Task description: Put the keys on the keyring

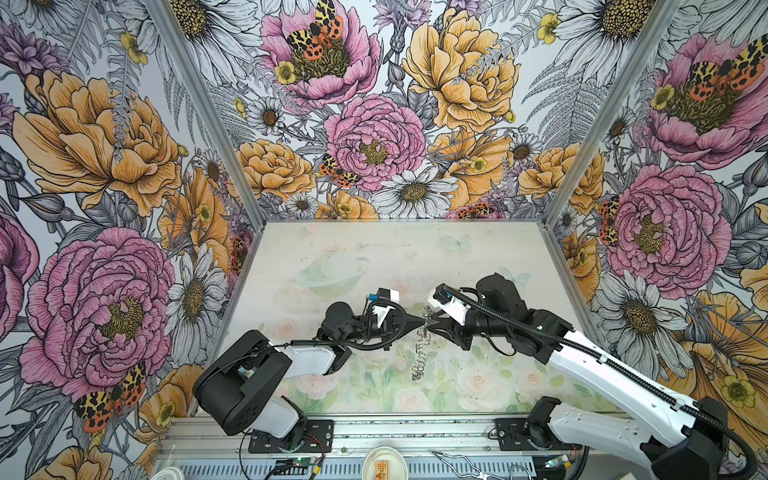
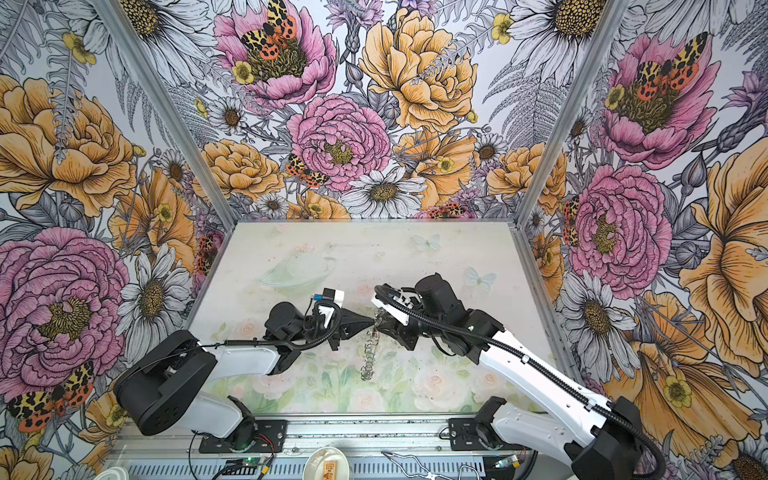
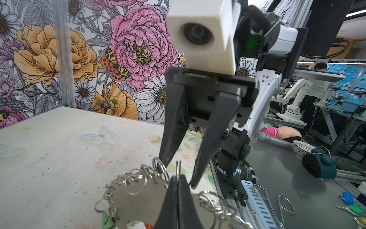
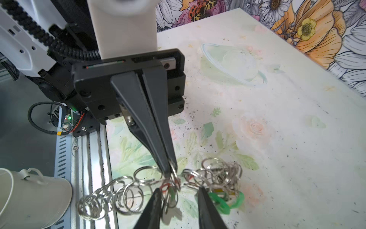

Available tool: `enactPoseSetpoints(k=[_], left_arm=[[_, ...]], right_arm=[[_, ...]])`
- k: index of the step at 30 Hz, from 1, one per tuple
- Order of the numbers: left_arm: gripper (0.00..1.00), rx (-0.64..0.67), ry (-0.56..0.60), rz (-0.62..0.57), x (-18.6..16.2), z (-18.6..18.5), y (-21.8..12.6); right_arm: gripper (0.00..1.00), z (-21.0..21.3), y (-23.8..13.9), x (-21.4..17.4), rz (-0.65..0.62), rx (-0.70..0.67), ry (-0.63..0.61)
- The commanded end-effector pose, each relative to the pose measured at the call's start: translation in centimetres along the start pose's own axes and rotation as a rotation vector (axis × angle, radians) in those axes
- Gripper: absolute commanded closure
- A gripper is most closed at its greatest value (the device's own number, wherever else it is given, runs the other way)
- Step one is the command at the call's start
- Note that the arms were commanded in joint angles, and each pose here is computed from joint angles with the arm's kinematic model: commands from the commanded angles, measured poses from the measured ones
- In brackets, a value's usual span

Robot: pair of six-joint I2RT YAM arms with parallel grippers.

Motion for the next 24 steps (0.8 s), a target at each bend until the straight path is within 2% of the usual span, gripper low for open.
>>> enactPoseSetpoints(k=[1,10,24], left_arm=[[1.0,0.007,0.06,-0.034,1.4,-0.2,-0.4],[1.0,-0.035,0.06,-0.042,1.9,-0.9,-0.4],[1.0,-0.033,0.059,-0.046,2.0,-0.8,-0.4]], right_arm=[[0.68,-0.4,-0.9,1.4,-0.069,-0.033,-0.039],[0.82,0.8,-0.1,1.4,-0.051,0.077,-0.043],[0.83,2.2,0.2,0.9,-0.039,0.179,-0.044]])
Point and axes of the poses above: each gripper's point midway between its finger pads, its own y axis out along the fingers, its own z axis along the line the jaws close on, x = y × z, the point moved 1 cm from there along -y, back along the fingers, and after that the axes turned 10 degrees about y, right-handed, at the moved point
